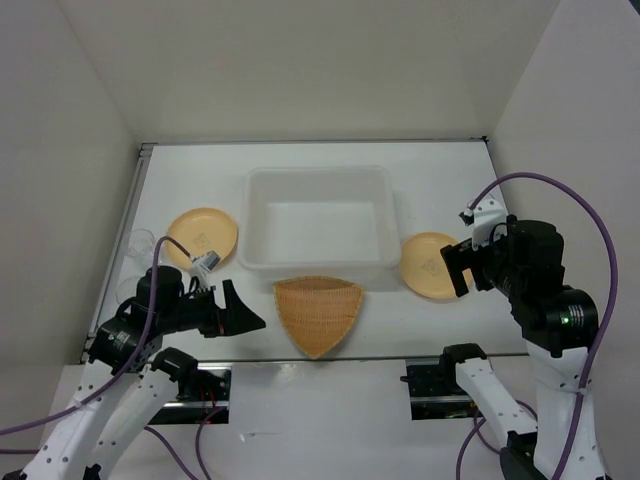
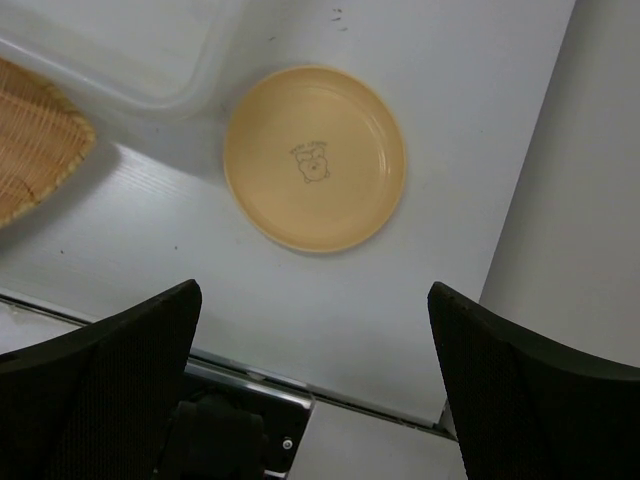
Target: Place the mixed dishes into the plastic bin
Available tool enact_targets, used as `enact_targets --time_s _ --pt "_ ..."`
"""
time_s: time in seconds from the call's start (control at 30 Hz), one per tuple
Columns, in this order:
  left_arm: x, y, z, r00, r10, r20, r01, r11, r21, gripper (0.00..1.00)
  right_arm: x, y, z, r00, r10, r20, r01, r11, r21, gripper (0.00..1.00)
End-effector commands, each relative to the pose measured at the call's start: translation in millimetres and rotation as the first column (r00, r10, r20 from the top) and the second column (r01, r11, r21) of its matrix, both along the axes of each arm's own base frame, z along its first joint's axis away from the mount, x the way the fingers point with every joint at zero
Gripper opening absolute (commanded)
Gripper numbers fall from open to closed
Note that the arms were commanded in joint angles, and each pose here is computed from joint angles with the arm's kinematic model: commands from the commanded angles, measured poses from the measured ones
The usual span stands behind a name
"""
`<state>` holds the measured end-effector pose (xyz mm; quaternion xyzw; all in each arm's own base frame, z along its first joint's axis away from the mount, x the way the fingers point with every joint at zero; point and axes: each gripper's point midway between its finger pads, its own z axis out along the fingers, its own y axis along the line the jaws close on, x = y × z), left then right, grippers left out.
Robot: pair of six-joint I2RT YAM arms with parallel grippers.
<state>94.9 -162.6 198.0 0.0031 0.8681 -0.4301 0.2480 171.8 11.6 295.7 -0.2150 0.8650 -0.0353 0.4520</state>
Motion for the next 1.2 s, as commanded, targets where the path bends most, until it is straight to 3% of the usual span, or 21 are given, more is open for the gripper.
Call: enact_targets --time_s 0.0,0.4,0.6,1.07,1.17 --pt "-3 -15 -11 0.996 -0.029 -0.083 0.020 0.995 -0.102 1.00 -1 -11 3 0.998 -0.059 0.029 0.059 0.998 -0.022 0.98" --pt "23 -44 -60 0.963 0.075 -0.260 -0.124 0.977 -0.176 1.00 -2 -12 -2 0.996 -0.080 0.029 0.081 0.997 -0.004 0.98" --pt "31 -67 -101 0.910 0.158 -0.384 -0.181 0.983 -0.022 1.00 -2 -16 -6 0.993 -0.111 0.028 0.111 0.994 -0.006 0.98" --pt "50 -92 -131 0.853 0.276 -0.442 -0.316 0.949 -0.017 1.00 -7 -20 -5 0.991 -0.126 0.048 0.126 0.992 -0.012 0.98" --pt "49 -102 -149 0.842 0.269 -0.468 -0.270 0.961 0.066 1.00 -6 -20 -9 0.991 -0.126 0.038 0.126 0.992 -0.015 0.98"
